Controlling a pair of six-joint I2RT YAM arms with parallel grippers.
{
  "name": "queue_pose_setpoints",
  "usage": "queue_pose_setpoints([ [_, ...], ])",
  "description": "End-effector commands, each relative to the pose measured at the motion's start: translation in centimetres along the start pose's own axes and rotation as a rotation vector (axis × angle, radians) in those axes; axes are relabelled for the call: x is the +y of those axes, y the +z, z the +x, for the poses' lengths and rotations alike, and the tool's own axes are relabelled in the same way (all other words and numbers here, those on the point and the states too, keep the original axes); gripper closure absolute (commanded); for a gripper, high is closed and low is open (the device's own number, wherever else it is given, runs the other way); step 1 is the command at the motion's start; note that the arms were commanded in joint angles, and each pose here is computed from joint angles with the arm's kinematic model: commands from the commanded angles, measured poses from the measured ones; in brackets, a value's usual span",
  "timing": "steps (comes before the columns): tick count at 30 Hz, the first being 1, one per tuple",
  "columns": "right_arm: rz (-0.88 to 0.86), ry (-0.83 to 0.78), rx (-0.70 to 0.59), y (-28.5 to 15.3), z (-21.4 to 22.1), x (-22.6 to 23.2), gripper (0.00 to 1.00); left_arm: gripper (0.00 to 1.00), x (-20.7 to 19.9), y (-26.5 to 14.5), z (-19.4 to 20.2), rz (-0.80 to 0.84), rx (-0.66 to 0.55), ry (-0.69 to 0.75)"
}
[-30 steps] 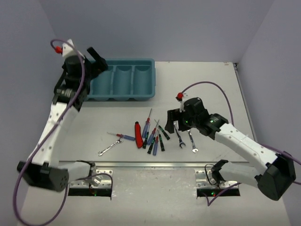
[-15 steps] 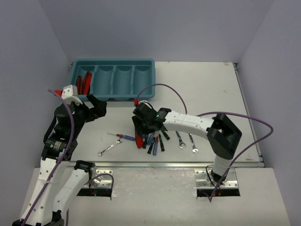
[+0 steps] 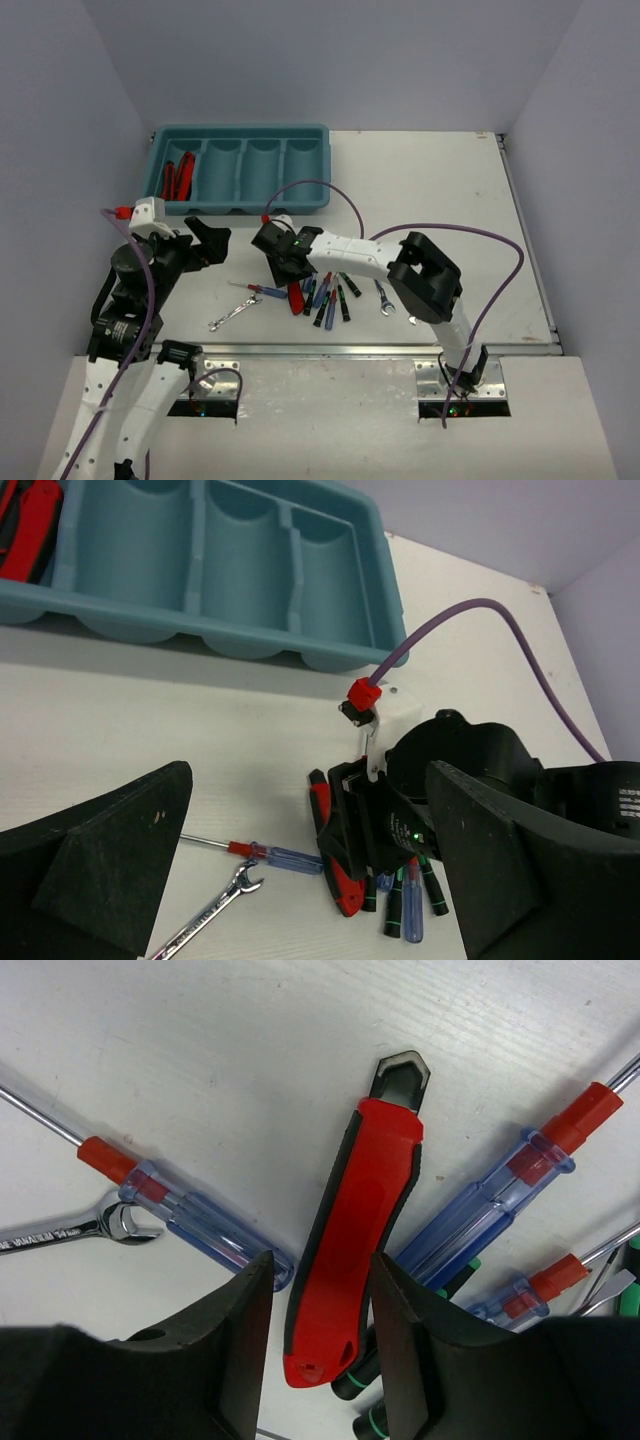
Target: Sort the tools into containers
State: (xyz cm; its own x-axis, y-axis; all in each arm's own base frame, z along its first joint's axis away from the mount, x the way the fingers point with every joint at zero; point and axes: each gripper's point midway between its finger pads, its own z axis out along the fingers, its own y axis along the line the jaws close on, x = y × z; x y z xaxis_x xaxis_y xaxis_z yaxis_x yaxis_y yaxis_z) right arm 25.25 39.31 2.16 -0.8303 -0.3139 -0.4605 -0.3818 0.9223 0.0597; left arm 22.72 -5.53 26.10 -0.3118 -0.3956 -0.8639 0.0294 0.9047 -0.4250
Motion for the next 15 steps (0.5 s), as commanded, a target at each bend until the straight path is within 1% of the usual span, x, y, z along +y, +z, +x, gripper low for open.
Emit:
queue_pose_setpoints([
  [1,0.037,0.020,-0.045,-0.3,-1.5,0.2,0.56,0.00,-0.9,-0.1,-1.2,0.045,-0.047,0.016],
  [4,0.076,0.013,-0.033,0.3,-1.2,-0.3,0.56,0.00,-0.8,-0.2,-1.3,0.038,-0.053,0.014],
  [8,0.115,0.014,-0.041,0.8,-1.0,-1.2,0.54,0.00,-0.8,-0.9,-1.9,0.039,-0.092,0.008],
  [15,0.137,0.001,-0.030,1.7,-0.6,-1.3,0.53,0.00,-0.8,-1.3,-2.1,0.039,-0.101,0.002],
])
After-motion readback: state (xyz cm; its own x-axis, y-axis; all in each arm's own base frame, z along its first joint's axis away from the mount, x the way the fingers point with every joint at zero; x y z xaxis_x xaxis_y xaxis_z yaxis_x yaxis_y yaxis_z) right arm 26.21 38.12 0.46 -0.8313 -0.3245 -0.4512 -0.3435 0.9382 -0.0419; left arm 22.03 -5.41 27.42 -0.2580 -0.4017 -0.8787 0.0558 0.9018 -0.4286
